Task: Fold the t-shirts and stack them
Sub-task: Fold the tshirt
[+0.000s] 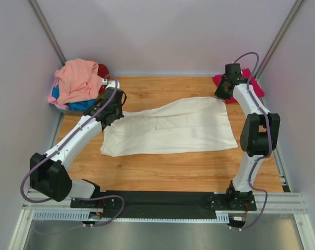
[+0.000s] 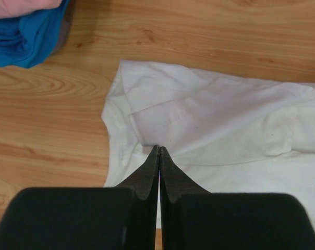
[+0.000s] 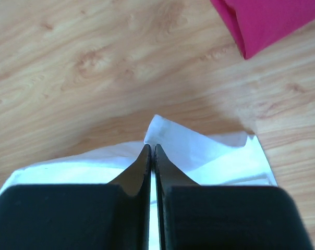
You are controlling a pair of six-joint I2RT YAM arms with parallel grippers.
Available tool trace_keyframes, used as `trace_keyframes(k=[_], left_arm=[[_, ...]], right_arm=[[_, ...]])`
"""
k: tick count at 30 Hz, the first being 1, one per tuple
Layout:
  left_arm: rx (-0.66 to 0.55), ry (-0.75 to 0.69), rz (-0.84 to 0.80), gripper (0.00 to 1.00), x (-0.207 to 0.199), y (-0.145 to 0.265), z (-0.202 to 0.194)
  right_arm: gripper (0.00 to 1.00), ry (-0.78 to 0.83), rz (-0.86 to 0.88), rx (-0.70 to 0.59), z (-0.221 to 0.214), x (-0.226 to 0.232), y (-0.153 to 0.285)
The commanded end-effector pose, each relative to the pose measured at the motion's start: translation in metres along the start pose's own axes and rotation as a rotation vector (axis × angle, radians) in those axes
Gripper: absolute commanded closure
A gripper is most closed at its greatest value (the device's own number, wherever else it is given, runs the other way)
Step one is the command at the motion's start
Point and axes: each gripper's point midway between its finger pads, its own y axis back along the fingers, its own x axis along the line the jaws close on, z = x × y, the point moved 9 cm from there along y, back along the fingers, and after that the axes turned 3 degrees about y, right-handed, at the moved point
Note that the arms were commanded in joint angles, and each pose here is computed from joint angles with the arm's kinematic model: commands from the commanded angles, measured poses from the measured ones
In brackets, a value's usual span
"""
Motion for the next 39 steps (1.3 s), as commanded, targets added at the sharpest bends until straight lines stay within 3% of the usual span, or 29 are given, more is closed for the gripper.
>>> trace_keyframes(k=[1,6,21,27,31,32,35,36,37,39], left_arm=[[-0.090,0.002,0.071,1.00,0.013,0.026,0.020],[-0.097,0.022,0.070,1.00,0.021,0.040,0.014],[0.021,-0.014,0.135,1.00,0.021,0.021,-0.040],[0.059,0.007,0.153,1.00,0.024,0.022,-0.057],[0.143,0.027,0.154,1.00,0.028,0.024,-0.082],[0.157,0.032,0.170,0.99,0.032,0.026,-0.088],[0.139,0.056,0.158,0.72,0.037,0.036,-0.096],[0.110,0.077,0.139,0.59,0.040,0.044,-0.094],[0.091,0.091,0.118,0.53,0.039,0.046,-0.093],[0.055,0.114,0.078,0.44,0.040,0.052,-0.094]], right_arm=[[1.00,-0.024,-0.002,-0.035,-0.002,-0.006,0.005],[1.00,-0.025,-0.022,-0.008,-0.021,-0.016,0.009],[1.00,-0.040,-0.119,-0.050,-0.061,-0.043,0.045],[1.00,-0.056,-0.165,0.007,-0.090,-0.056,0.038],[1.00,-0.174,-0.217,0.033,-0.110,-0.081,0.033],[0.82,-0.196,-0.225,0.030,-0.113,-0.086,0.033],[0.38,-0.279,-0.234,-0.019,-0.111,-0.100,0.041],[0.26,-0.283,-0.247,-0.052,-0.106,-0.102,0.046],[0.17,-0.287,-0.238,-0.086,-0.100,-0.101,0.055],[0.16,-0.275,-0.211,-0.128,-0.090,-0.095,0.065]])
